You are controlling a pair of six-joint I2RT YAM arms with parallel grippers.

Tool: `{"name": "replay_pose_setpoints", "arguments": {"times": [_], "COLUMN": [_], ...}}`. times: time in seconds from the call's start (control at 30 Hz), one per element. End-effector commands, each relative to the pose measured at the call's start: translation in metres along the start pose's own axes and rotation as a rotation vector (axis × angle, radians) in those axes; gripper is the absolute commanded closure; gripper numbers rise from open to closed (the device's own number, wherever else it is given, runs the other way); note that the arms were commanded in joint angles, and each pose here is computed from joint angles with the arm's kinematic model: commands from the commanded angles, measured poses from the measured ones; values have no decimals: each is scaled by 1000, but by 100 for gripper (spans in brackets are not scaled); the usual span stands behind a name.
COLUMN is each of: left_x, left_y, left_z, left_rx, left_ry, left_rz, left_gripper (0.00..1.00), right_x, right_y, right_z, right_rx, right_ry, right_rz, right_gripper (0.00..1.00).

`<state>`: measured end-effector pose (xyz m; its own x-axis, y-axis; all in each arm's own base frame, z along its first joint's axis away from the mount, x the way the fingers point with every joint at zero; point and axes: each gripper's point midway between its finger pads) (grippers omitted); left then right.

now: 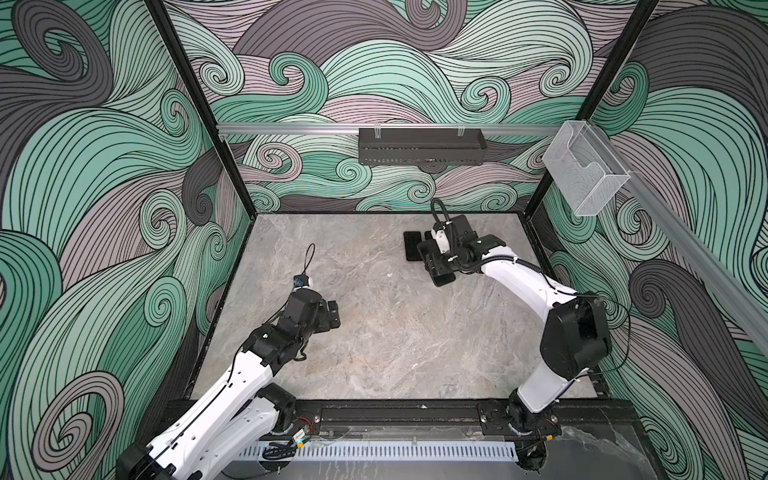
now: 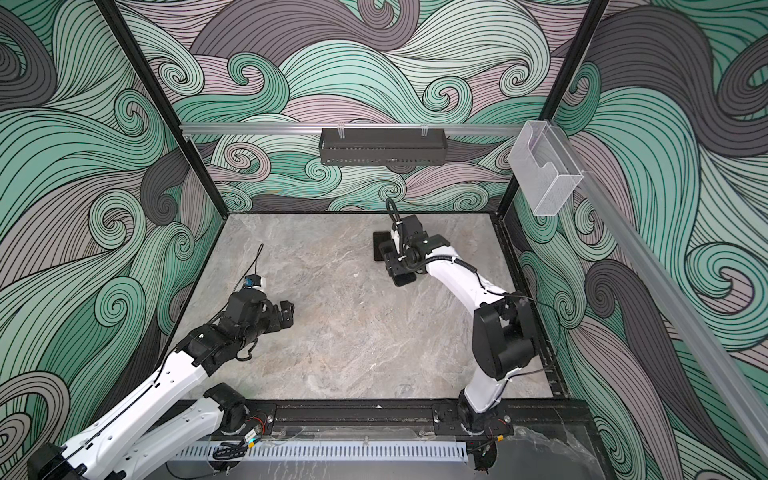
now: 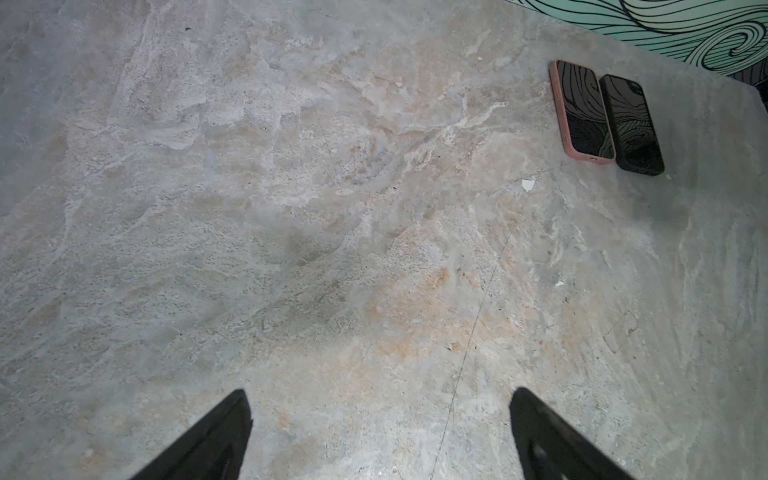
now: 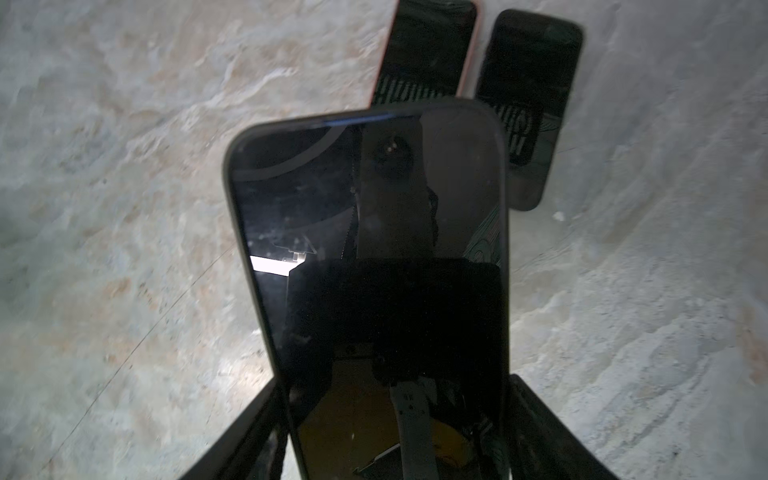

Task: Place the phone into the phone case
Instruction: 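Carry the cased phone with the right gripper beside the other phones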

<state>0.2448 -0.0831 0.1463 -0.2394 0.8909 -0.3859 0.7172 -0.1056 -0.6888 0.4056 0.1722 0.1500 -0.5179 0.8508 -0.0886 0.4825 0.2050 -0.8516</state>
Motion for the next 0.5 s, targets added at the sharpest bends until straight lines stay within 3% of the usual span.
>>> {"name": "replay_pose_setpoints", "arguments": {"times": [0.0, 0.47], "left_x": [-16, -18], "left_y": [-9, -19], "left_z": [-16, -20], "left_rx": [-30, -20], "left_ry": [28, 71], "left_rz": [56, 61], "left_gripper": [1, 2], "right_x": [-32, -116], "right_y": [9, 58], "right_z": [-7, -17], "right_rx": [13, 75], "right_ry": [67, 187], "right_rz": [82, 189], "right_gripper": [76, 75]}}
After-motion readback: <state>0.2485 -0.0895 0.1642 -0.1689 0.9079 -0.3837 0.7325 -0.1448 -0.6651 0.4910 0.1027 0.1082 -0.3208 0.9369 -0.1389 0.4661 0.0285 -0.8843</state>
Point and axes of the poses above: each gripper's point midway between its finger pads, its own y axis out along the fingers, its own x axis along the line the jaws close on, z = x × y, and after that the axes turned 15 degrees about -y, right-handed
